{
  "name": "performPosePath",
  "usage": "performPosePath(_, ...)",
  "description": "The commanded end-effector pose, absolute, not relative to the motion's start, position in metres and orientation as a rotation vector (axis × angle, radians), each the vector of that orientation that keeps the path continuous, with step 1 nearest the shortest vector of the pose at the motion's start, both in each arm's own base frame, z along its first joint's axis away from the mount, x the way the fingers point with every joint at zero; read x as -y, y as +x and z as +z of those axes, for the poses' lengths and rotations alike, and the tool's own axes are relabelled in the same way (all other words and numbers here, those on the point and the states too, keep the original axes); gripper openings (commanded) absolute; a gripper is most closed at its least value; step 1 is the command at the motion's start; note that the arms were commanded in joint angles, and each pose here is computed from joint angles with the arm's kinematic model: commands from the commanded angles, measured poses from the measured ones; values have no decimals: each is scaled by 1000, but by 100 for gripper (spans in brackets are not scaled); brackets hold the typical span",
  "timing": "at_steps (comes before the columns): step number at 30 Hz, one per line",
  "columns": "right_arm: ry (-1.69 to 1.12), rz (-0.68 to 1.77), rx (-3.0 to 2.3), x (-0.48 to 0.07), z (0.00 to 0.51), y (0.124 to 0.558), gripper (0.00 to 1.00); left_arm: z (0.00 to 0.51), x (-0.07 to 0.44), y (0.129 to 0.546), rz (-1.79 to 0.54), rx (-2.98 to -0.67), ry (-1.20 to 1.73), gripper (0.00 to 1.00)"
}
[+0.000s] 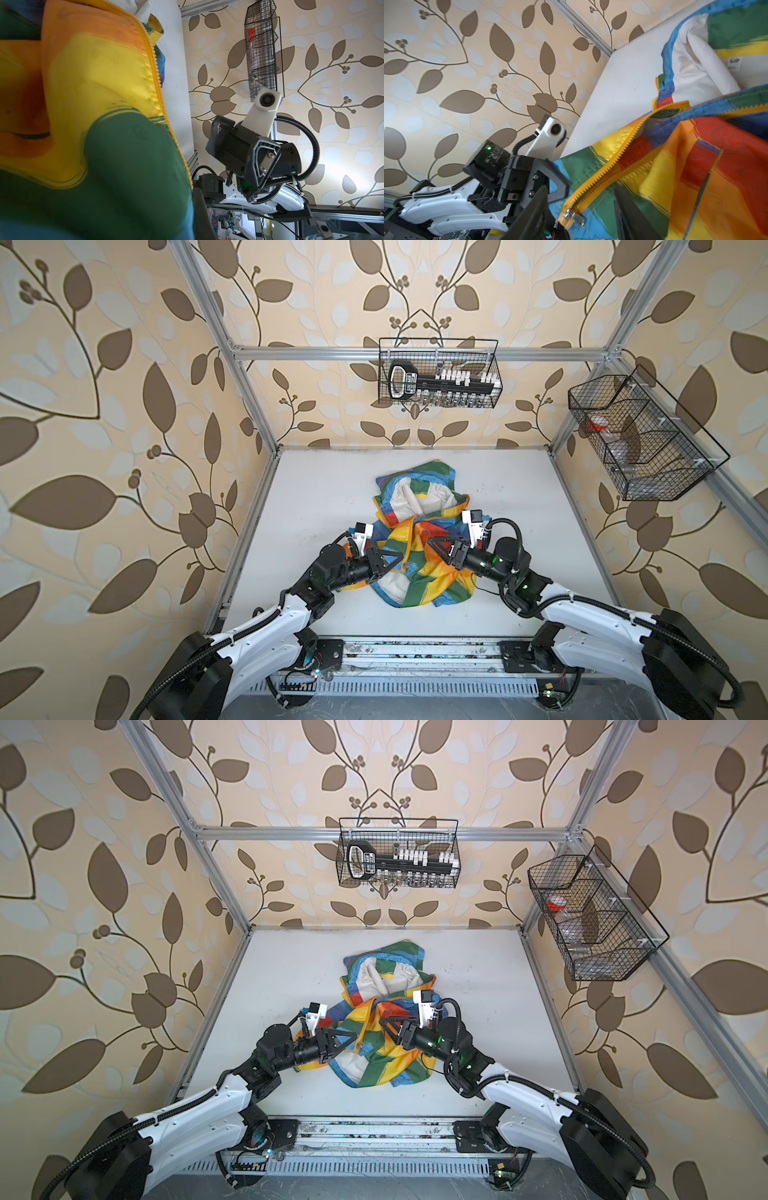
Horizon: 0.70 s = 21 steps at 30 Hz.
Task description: Zip up the jacket
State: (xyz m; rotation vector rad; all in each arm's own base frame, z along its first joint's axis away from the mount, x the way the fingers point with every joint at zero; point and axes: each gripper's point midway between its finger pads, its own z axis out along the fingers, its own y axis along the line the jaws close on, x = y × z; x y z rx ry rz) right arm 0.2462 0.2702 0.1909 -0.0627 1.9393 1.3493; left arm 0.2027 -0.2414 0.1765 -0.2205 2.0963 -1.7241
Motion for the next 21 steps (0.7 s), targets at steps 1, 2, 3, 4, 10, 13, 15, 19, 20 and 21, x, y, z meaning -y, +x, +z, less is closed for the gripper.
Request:
performPosePath(1,-54,1378,-2034,-282,174,248,50,195,244,200,-1748,-2041,-127,0)
performPosePath(2,-44,1392,-2037,-286,175,252,50,194,243,200,-1748,-2045,-130,0)
performPosePath(3,-36,1407,-2027,-290,178,255,51,193,243,200,-1747,-2046,-132,0)
performPosePath(4,-27,1417,-2029,-294,178,258,51,192,243,200,-1745,-2048,-135,0)
performPosePath(10,-38,1505,-2021,-324,180,265,53,192,243,199,-1753,-2044,-138,0)
performPosePath(13,-28,1554,-2027,-335,174,265,52,193,242,199,-1755,-2041,-142,0)
performPosePath(15,-9,1577,-2030,-339,169,266,48,194,242,199,-1755,-2038,-143,0)
performPosePath(19,12,1615,-2006,-340,170,268,23,191,241,198,-1749,-2050,-157,0)
performPosePath(20,14,1620,-2006,-341,169,268,15,189,240,198,-1743,-2057,-169,0)
performPosePath(21,18,1620,-2008,-341,168,268,8,186,239,199,-1732,-2069,-185,0)
